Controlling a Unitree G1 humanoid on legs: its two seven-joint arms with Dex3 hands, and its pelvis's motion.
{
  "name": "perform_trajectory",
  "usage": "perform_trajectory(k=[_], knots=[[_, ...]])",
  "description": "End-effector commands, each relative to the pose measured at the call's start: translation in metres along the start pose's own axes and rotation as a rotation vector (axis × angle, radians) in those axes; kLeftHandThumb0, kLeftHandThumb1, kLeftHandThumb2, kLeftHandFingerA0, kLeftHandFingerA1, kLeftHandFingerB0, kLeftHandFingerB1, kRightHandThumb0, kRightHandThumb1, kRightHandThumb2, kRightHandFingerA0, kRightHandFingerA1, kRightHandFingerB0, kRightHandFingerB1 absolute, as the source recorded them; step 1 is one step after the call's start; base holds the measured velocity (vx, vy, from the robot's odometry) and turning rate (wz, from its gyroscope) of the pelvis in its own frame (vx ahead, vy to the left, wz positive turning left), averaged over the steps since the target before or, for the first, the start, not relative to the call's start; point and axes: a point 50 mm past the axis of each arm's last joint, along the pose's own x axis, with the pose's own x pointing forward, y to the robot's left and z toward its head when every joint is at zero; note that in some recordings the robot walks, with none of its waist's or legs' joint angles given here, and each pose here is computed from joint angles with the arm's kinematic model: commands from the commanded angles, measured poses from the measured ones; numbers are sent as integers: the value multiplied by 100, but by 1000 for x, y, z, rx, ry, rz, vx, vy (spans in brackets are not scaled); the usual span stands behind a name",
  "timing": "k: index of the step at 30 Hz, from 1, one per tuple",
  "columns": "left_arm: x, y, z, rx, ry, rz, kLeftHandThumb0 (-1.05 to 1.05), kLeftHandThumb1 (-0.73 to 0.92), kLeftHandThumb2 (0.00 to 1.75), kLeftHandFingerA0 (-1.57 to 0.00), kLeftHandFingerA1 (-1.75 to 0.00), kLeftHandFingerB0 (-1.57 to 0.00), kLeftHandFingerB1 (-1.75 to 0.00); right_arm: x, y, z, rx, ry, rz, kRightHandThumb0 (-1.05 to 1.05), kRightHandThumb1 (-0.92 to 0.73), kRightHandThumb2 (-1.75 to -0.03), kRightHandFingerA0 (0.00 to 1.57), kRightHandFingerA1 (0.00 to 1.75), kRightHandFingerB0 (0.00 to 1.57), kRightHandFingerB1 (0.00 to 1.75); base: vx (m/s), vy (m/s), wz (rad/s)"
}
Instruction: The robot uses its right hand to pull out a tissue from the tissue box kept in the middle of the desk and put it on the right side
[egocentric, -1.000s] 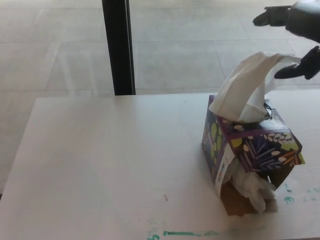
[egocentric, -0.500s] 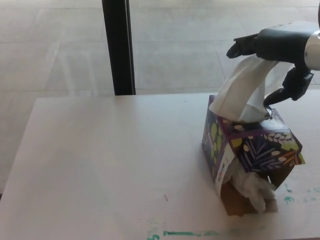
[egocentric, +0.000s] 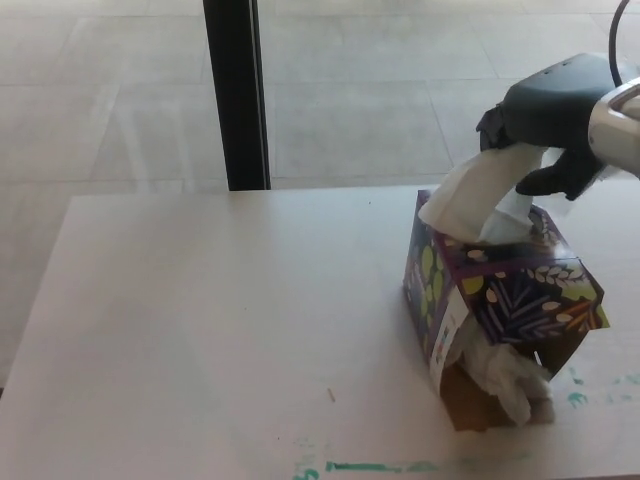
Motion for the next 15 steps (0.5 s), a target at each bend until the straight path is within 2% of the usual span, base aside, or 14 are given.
perform_trajectory(k=[1, 2, 3, 4, 5, 6, 7, 9, 11, 12, 13, 14, 15], knots=[[-2, 6, 3, 36, -13, 17, -62, 80, 64, -60, -53, -47, -41, -5, 13, -6, -151, -66, -316, -25, -66, -76, 85, 175, 77, 118, 0, 0, 0], [-2, 6, 3, 30, -11, 18, -62, 80, 64, -60, -53, -45, -40, -6, 15, -5, -142, -88, -328, -24, -66, -78, 88, 175, 75, 129, 0, 0, 0], [-2, 6, 3, 28, -10, 18, -62, 80, 64, -60, -53, -45, -40, -6, 15, -4, -138, -98, -335, -24, -66, -78, 88, 175, 75, 129, 0, 0, 0], [-3, 6, 3, 26, -16, 14, -62, 80, 64, -59, -57, -45, -41, -6, 16, -3, -140, -101, -330, -27, -69, -78, 86, 175, 69, 139, 0, 0, 0], [-3, 6, 3, 21, -14, 17, -62, 80, 64, -60, -56, -45, -40, -7, 16, -1, -138, -102, -335, -27, -60, -84, 112, 162, 80, 119, 0, 0, 0], [-2, 6, 2, 19, -12, 19, -62, 80, 64, -60, -56, -45, -40, -7, 17, -1, -137, -102, -339, -27, -60, -84, 112, 162, 80, 119, 0, 0, 0], [-3, 6, 2, 16, -18, 15, -65, 80, 64, -60, -58, -46, -42, -7, 16, 0, -123, -105, -340, -28, -64, -80, 85, 175, 70, 138, 0, 0, 0], [-4, 7, 3, 11, -30, 12, -65, 81, 64, -59, -58, -46, -42, -8, 15, 1, -83, -109, -347, -27, -62, -83, 84, 175, 70, 143, 0, 0, 0], [-3, 6, 3, 23, -29, 9, -67, 82, 64, -56, -54, -46, -42, -8, 15, 2, -81, -108, -354, -29, -64, -75, 83, 175, 70, 140, 0, 0, 0], [-4, 6, 3, 25, -29, 7, -66, 65, 103, -51, -64, -39, -55, -9, 15, 2, -73, -113, -353, -29, -66, -73, 84, 175, 72, 133, 0, 0, 0], [-4, 6, 3, 26, -32, 4, -66, 65, 103, -51, -64, -39, -55, -10, 15, 2, -69, -114, -349, -29, -66, -73, 84, 175, 72, 133, 0, 0, 0], [-4, 7, 3, 22, -31, 5, -67, 65, 103, -51, -64, -40, -55, -10, 16, 3, -66, -113, -348, -29, -66, -69, 83, 175, 77, 121, 0, 0, 0], [-3, 6, 3, 16, -32, 4, -68, 84, 66, -55, -54, -44, -41, -10, 17, 3, -43, -117, -350, -30, -67, -65, 84, 174, 82, 106, 0, 0, 0]])
